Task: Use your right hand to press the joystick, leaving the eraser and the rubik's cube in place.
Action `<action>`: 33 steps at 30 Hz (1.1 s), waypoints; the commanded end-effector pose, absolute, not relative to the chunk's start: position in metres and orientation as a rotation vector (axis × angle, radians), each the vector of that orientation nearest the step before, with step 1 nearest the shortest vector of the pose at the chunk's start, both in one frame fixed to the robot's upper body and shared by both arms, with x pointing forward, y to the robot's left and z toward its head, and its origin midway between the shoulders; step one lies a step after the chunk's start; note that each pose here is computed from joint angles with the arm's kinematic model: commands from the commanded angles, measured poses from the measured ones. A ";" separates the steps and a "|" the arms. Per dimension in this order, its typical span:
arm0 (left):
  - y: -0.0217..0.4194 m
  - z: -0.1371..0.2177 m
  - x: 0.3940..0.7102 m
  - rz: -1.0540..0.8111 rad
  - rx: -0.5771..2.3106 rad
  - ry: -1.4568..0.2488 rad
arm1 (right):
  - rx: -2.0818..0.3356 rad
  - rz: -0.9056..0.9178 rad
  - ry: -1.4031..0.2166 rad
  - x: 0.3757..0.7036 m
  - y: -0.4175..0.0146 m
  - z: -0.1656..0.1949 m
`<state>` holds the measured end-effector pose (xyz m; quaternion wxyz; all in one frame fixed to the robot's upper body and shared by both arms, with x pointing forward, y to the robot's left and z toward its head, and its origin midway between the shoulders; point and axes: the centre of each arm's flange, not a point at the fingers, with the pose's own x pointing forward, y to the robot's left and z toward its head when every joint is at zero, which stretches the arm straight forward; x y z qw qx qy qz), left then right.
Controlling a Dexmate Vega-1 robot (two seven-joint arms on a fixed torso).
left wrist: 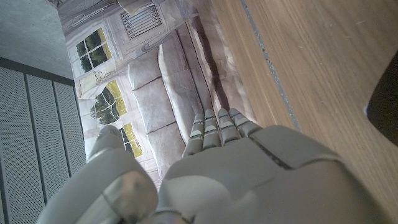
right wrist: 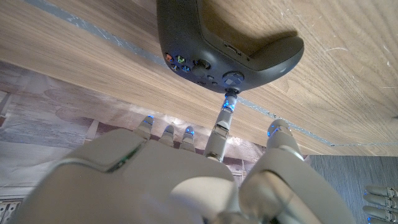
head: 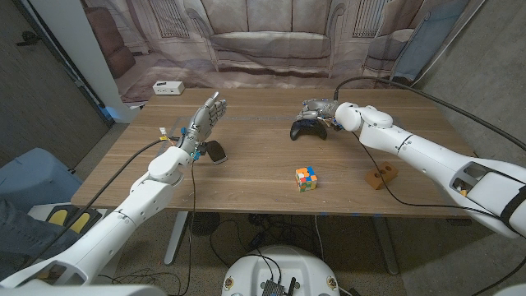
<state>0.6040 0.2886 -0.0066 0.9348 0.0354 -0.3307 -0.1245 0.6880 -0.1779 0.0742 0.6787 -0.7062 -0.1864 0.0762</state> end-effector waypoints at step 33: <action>0.287 -0.011 0.601 -0.251 0.069 -0.669 | -1.602 0.164 -0.405 0.687 -0.182 0.060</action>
